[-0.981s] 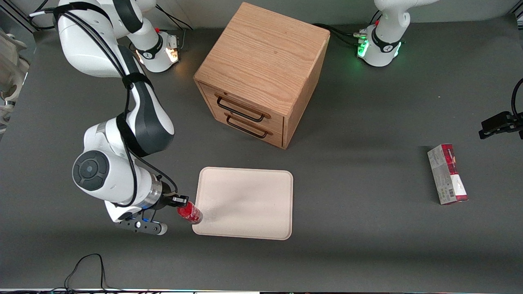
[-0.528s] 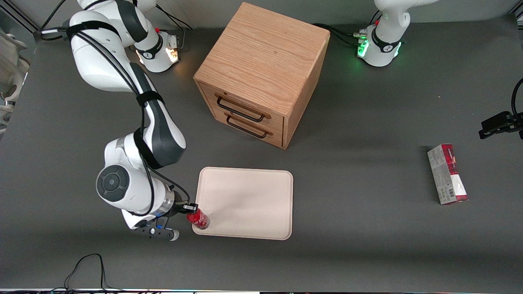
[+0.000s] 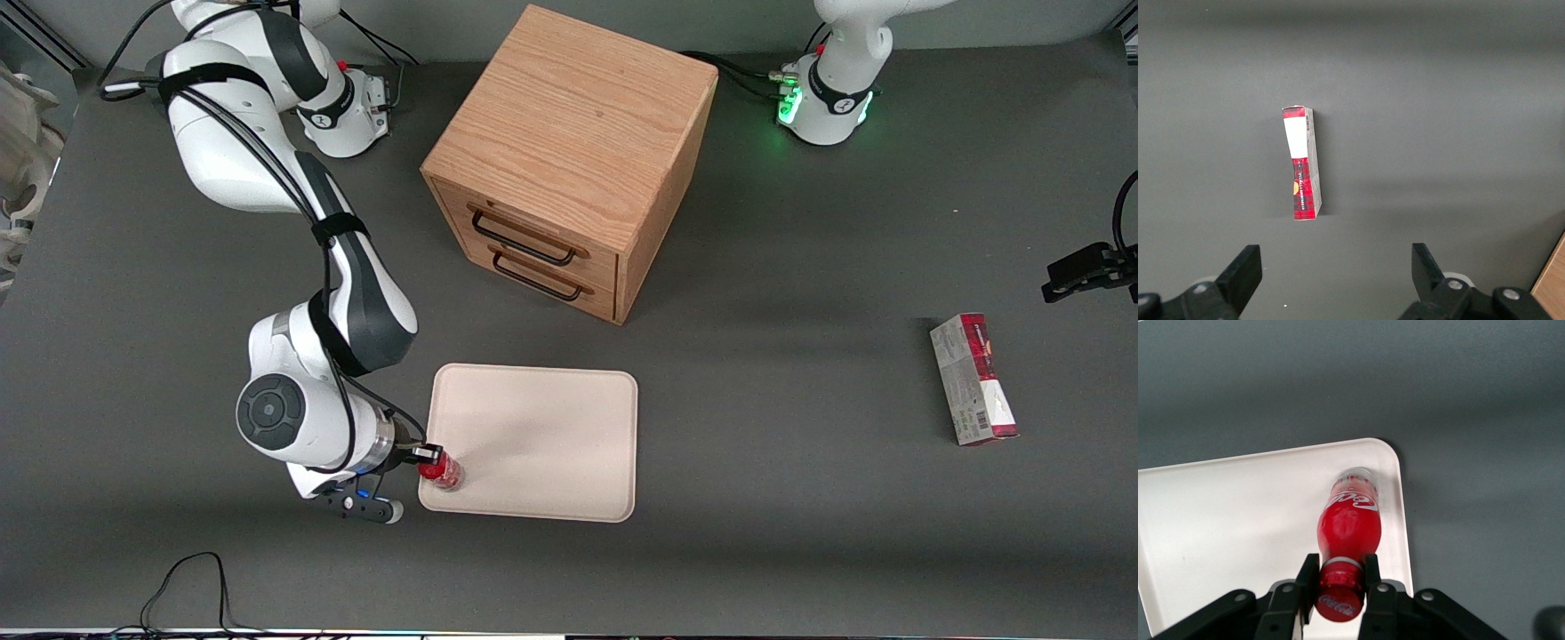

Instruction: Place coke bottle on tray

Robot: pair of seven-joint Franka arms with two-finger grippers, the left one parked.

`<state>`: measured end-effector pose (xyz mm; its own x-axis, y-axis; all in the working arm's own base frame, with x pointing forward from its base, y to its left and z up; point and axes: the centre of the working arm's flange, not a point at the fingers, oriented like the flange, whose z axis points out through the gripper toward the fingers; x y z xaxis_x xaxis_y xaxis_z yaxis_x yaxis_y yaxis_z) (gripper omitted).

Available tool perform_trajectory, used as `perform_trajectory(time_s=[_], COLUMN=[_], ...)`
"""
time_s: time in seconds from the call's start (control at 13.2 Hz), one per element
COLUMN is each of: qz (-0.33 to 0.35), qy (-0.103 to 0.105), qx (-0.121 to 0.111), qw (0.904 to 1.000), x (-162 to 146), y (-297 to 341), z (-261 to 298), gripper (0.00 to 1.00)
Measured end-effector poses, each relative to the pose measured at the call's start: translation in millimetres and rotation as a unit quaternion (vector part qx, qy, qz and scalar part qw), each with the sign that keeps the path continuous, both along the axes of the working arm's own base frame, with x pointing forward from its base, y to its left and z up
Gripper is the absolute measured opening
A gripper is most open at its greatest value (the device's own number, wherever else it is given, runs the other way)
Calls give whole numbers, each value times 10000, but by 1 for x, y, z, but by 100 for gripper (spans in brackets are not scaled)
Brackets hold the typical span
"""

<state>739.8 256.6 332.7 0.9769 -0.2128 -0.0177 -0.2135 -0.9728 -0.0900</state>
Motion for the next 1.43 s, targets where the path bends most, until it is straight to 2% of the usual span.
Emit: perform_trajectory(time_s=[0.08, 0.15, 0.6, 0.83, 1.06, 1.21, 1.43], qz=[-2, -3, -20, -19, -5, 113, 454], qy=[1, 7, 50, 63, 238, 339, 602], qx=[1, 2, -12, -16, -97, -250, -405], qw=[10000, 10000, 10000, 10000, 9997, 9990, 9963], x=[0, 0, 0, 0, -4, -8, -24], y=[0, 0, 0, 0, -3, -10, -23], z=[0, -1, -7, -7, 1, 19, 59], gripper=[32, 38, 100, 100, 100, 100, 100])
